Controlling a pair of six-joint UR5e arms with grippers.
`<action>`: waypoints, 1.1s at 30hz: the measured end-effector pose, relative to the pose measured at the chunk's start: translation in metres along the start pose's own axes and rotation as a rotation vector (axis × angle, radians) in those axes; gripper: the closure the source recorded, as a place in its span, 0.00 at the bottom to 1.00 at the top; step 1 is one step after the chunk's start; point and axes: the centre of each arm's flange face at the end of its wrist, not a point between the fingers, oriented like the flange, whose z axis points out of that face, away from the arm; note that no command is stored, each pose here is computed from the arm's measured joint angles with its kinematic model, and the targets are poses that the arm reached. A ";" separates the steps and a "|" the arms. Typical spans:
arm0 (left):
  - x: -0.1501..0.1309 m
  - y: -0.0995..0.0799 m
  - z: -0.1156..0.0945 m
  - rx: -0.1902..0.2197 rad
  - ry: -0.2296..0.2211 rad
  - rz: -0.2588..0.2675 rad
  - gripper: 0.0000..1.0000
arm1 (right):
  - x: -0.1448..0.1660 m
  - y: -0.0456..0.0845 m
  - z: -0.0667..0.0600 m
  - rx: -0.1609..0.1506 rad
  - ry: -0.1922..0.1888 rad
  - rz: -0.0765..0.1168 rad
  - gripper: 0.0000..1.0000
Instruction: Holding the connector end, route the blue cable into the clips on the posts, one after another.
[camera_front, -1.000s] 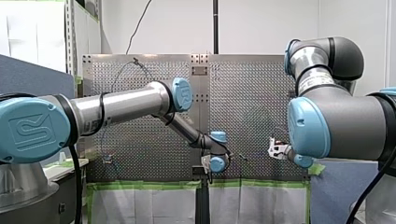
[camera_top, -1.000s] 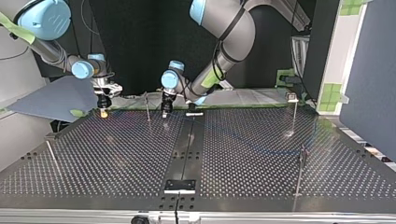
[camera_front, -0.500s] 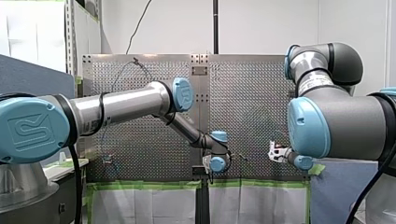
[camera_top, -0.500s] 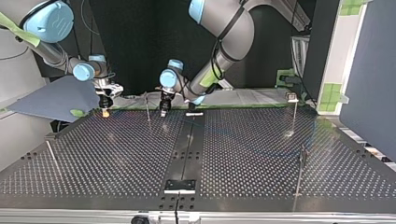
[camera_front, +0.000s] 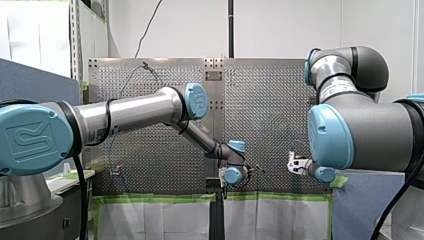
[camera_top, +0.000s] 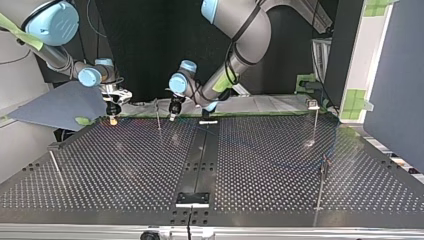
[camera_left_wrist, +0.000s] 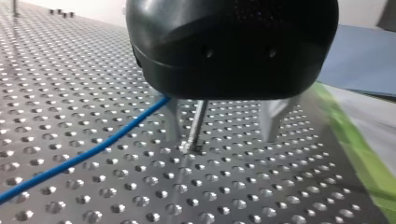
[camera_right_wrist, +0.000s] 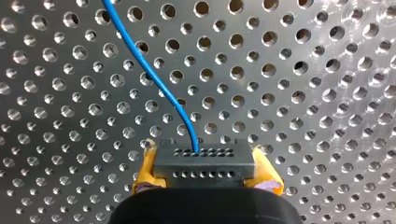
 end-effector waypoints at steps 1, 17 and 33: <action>0.001 0.000 -0.002 -0.007 0.009 0.013 0.00 | 0.000 0.000 0.000 0.000 -0.001 0.002 1.00; -0.030 -0.040 -0.032 0.005 0.091 0.133 0.00 | -0.004 0.003 -0.003 -0.002 -0.019 0.016 1.00; -0.023 -0.053 -0.072 0.027 0.163 0.166 0.00 | -0.007 0.004 -0.005 -0.005 -0.030 0.018 1.00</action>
